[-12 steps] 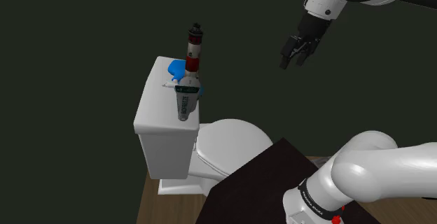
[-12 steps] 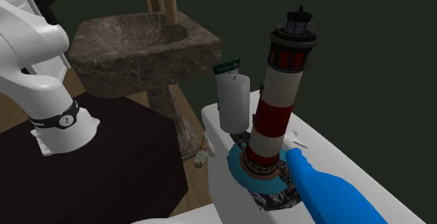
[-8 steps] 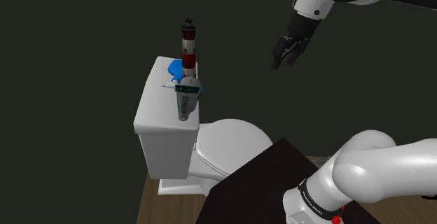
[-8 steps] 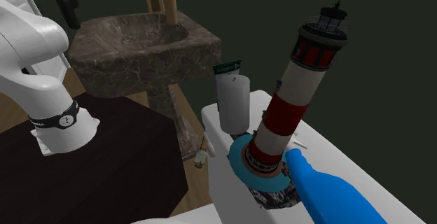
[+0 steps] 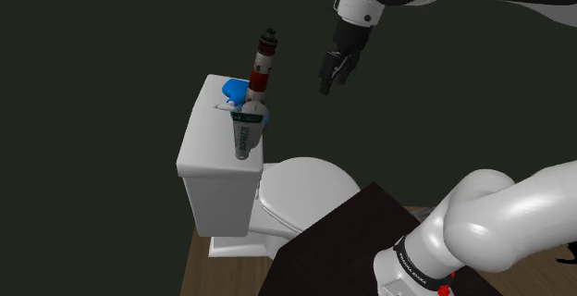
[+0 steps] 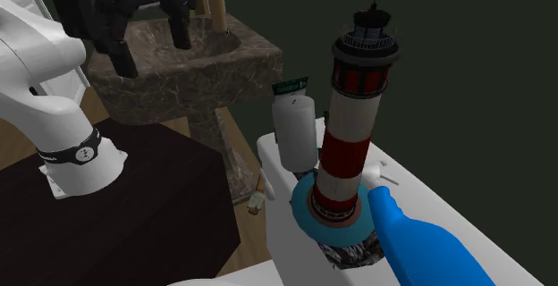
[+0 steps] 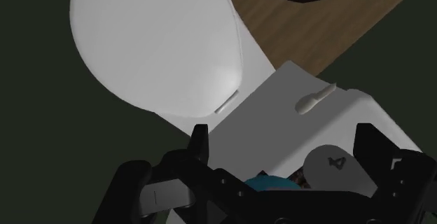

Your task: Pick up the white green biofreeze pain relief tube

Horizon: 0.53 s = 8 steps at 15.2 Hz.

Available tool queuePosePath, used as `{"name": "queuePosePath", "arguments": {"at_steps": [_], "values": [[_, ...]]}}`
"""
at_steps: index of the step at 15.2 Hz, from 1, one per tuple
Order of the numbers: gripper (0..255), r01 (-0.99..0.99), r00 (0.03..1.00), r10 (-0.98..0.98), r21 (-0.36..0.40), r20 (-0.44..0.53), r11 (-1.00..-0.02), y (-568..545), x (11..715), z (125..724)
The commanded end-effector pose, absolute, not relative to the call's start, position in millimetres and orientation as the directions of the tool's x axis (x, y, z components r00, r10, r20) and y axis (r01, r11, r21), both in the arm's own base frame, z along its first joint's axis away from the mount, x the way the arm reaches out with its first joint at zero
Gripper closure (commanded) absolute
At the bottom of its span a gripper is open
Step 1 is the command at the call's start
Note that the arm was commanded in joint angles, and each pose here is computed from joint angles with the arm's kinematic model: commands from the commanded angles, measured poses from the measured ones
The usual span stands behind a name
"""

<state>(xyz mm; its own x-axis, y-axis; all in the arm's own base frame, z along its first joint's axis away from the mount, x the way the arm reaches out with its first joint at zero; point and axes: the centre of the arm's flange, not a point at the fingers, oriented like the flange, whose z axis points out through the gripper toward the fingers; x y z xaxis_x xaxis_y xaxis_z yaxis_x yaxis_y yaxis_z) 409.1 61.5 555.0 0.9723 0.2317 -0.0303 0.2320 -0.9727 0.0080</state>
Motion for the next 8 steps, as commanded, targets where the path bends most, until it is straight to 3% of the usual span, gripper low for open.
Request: {"name": "queuePosePath", "arguments": {"at_steps": [1, 8], "values": [[0, 0.292, 0.956, 0.292, 0.005, -0.039, -0.956, 84.6, 422.2, 544.4], [0, 0.488, 0.87, 0.488, -0.01, -0.068, -0.873, 167.5, 459.2, 515.9]]}}
